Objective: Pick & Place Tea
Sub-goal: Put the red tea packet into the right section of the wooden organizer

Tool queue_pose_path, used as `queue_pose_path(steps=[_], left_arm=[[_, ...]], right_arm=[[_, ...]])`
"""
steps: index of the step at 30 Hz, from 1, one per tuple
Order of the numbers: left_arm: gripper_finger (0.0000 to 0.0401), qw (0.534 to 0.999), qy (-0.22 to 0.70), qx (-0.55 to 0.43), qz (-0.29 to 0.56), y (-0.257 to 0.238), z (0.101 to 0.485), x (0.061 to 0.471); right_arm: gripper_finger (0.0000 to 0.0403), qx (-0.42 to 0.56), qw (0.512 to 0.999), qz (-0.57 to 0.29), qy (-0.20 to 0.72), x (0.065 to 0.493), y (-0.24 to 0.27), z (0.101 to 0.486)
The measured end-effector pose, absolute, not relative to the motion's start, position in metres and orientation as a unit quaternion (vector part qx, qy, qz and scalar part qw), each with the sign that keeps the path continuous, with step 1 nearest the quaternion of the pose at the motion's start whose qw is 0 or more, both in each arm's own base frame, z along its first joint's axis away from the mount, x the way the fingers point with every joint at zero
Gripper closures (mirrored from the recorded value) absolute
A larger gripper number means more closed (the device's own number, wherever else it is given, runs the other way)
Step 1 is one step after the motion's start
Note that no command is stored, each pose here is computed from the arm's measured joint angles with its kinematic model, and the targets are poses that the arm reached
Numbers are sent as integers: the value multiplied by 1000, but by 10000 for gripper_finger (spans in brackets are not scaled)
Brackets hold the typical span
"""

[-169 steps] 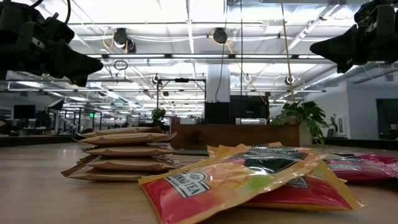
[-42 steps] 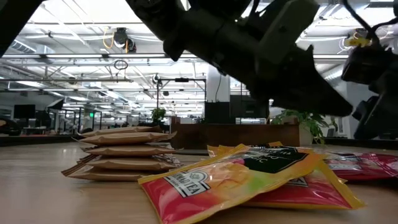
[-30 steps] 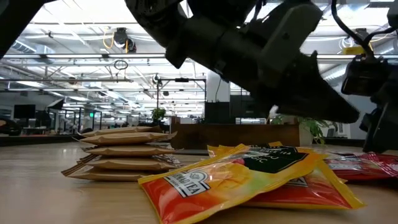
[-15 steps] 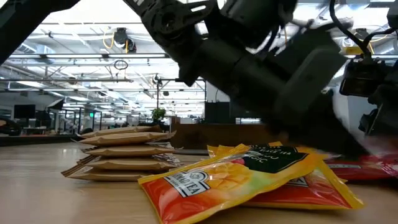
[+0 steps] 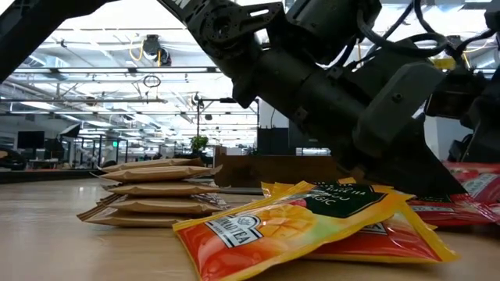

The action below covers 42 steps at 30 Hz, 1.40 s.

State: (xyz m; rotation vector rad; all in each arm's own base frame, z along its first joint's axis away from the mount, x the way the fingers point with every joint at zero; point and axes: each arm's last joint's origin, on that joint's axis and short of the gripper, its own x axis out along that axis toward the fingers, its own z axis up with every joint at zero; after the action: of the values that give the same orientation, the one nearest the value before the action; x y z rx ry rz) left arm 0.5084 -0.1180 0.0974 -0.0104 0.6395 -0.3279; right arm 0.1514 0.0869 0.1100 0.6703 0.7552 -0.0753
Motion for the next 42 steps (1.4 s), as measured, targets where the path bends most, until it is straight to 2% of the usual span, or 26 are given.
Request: queue_pose_path(steps=[6,15,26,35,38,42], left_arm=[[394,936,315,-5,-160,-118,97,508],[397,936,315,-6,-160,-116,97,508],[394,936,314,-4,-160,-116,97,509],[394,936,312,0,-161,-116,97,509],[398,936,313,4,-162,-116,97,509],[381,934,315,25,-168,-116,96,508]], right_arm=[[234,331,884,-10,329,156,90,117],[234,356,868,29,346,156,93,119],[234,361,854,-2,375,155,93,108],[234,350,868,-2,353,167,94,98],[249,338,872,4,354,168,93,97],[311,308,888,0,342,168,92,98]])
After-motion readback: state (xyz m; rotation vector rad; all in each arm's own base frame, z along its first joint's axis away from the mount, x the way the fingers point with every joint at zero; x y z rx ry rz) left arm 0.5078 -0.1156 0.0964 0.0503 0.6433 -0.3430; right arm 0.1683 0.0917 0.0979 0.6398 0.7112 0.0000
